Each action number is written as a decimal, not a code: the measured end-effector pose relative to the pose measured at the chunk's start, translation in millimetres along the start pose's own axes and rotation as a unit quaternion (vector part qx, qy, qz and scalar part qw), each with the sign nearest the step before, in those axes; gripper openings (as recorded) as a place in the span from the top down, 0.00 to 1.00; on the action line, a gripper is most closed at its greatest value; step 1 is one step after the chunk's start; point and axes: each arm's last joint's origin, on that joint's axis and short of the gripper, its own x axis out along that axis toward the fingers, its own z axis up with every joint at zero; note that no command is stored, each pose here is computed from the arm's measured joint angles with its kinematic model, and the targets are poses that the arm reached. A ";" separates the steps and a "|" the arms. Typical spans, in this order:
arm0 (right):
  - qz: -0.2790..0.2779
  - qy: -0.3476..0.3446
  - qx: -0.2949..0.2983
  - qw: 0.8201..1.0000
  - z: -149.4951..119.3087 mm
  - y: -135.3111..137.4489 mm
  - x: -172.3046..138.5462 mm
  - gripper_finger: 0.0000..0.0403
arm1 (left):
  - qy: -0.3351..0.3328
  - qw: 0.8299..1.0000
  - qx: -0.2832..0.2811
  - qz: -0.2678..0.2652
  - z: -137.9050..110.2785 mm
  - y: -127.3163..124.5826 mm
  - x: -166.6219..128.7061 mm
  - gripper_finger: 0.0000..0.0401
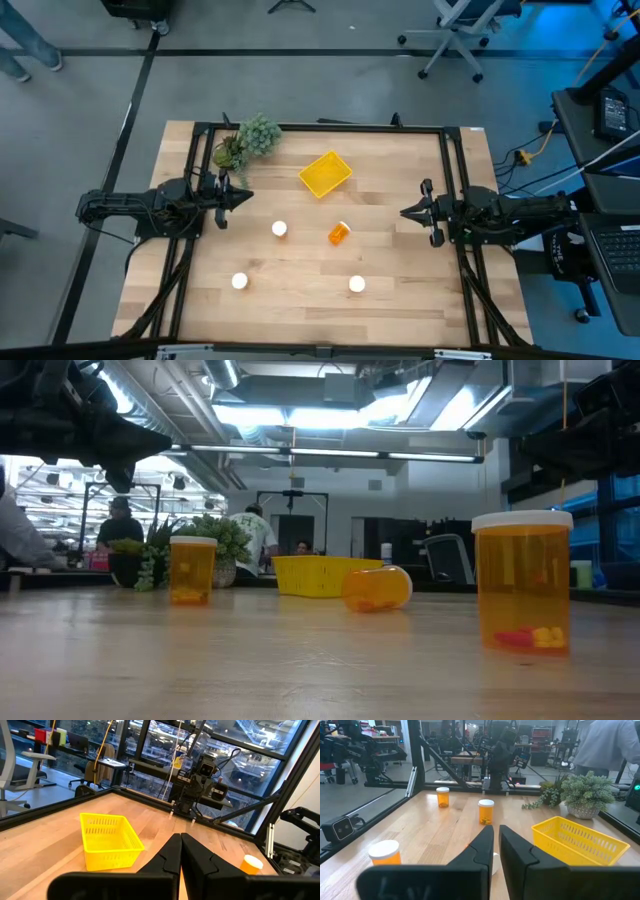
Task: Pick and place pill bottles into a basket
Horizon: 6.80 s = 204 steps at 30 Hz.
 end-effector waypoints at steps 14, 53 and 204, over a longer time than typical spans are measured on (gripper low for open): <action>0.000 0.000 0.000 1.000 -0.1 0.0 0.0 0.91 | 0.000 1.000 0.000 0.000 -0.1 0.1 0.0 0.99; 0.000 -0.003 0.041 0.999 0.6 0.0 0.0 0.91 | -0.004 0.991 0.129 0.016 0.4 0.9 0.0 0.99; -0.121 0.102 0.048 0.986 89.6 -20.4 51.2 0.51 | 0.374 0.914 0.138 0.076 -15.5 -59.0 64.8 0.38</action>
